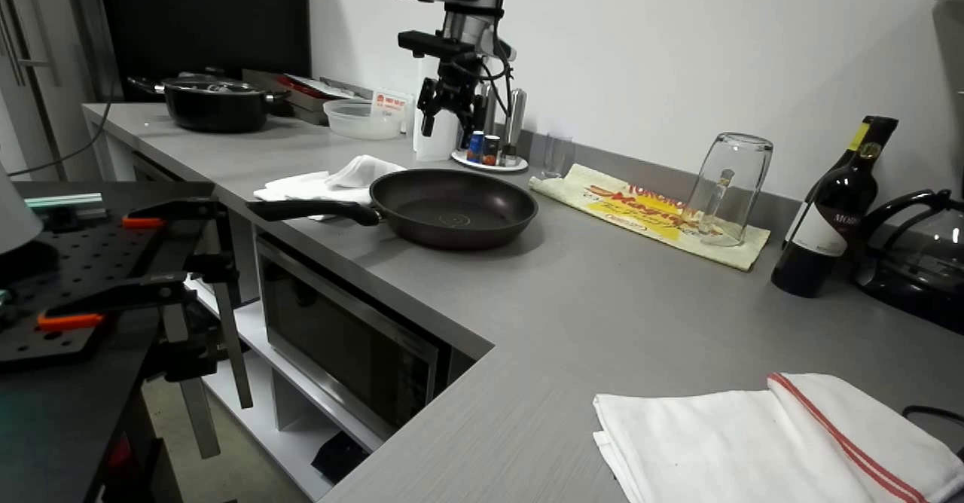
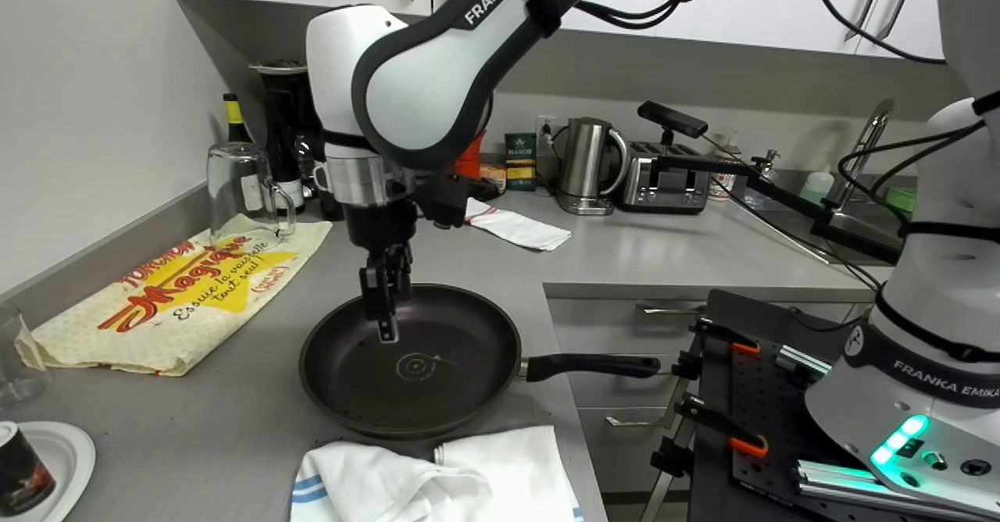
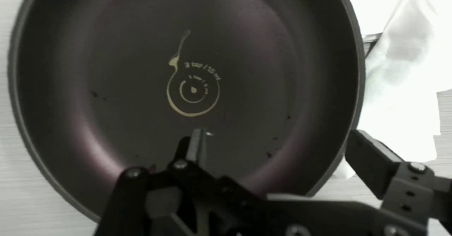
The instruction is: Wipe the pan with the white and blue towel
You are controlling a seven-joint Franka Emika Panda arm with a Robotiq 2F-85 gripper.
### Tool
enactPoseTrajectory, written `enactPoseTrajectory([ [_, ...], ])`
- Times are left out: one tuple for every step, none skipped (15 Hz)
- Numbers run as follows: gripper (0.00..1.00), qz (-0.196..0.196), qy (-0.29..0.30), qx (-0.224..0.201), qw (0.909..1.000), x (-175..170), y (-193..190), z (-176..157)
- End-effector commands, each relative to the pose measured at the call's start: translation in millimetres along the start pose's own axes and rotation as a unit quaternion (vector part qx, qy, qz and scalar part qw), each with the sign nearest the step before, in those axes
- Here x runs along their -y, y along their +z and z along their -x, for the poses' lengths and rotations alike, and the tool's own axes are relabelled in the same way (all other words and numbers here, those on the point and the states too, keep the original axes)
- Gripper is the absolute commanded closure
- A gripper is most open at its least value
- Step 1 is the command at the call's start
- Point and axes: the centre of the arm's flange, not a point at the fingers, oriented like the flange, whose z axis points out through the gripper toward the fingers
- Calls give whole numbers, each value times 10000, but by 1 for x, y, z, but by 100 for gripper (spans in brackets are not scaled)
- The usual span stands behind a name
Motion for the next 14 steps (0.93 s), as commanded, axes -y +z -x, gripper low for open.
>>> enactPoseTrajectory([
  [0,-236,-234,124,9994,24,1,-33],
  [0,-279,-272,156,9991,31,2,-36],
  [0,-326,-299,212,9988,37,4,-37],
  [0,-368,-316,262,9985,43,5,-38],
  [0,-437,-292,360,9980,49,8,-37],
  [0,-491,-290,405,9975,55,10,-36],
  [0,-550,-299,469,9969,63,12,-34],
  [0,-548,-310,514,9967,69,16,-32],
  [0,-547,-320,588,9963,75,21,-31],
  [0,-589,-326,669,9955,80,25,-30],
  [0,-611,-327,735,9949,86,29,-28],
  [0,-594,-350,769,9946,92,33,-26],
  [0,-625,-407,821,9938,98,37,-24],
  [0,-642,-453,858,9932,104,40,-22],
])
